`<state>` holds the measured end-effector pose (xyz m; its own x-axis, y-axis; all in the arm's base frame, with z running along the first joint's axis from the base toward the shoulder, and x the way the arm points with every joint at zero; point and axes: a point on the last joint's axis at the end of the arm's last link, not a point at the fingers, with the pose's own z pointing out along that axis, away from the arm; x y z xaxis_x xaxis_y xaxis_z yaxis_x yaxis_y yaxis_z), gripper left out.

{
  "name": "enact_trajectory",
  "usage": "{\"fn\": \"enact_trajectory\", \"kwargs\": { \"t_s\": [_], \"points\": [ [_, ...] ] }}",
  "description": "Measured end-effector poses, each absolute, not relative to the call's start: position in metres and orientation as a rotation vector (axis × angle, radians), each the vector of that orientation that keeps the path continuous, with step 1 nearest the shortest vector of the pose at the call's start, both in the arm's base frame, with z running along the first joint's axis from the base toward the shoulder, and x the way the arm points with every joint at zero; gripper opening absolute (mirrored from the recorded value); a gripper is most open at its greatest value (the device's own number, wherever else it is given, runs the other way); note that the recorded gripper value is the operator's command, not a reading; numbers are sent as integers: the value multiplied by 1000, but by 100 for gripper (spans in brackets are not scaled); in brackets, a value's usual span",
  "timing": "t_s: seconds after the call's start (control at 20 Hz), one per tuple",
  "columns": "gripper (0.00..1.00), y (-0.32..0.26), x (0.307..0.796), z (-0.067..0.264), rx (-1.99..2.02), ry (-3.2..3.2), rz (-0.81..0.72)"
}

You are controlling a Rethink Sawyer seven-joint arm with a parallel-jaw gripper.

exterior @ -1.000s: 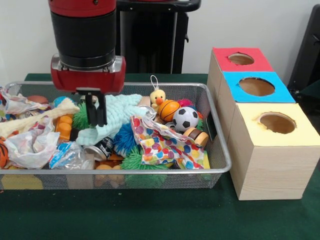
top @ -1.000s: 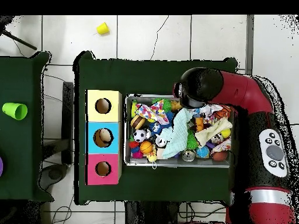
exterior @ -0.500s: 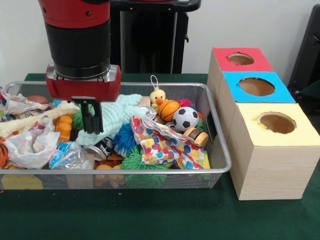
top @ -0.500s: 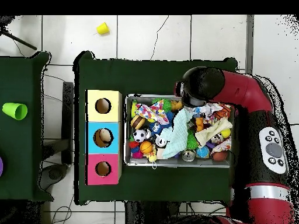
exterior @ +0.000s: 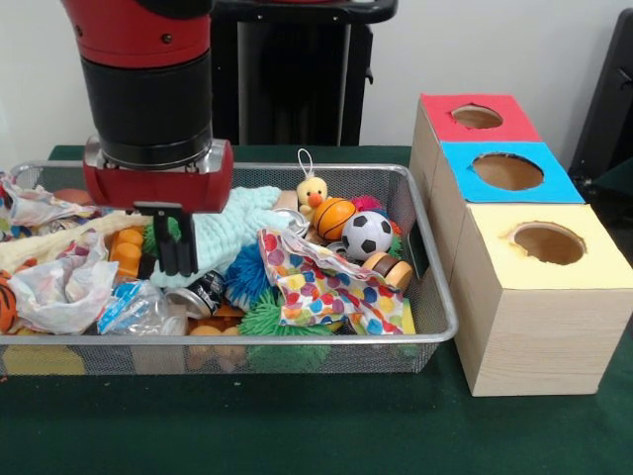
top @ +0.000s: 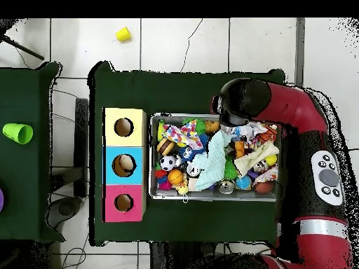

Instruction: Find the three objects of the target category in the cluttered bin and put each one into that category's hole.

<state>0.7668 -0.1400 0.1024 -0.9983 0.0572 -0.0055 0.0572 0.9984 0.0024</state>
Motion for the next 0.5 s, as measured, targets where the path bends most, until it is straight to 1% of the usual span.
{"fn": "enact_trajectory", "kwargs": {
  "t_s": [0.5],
  "points": [
    [0,-149,777,92,103,3119,-8]
  ]
}}
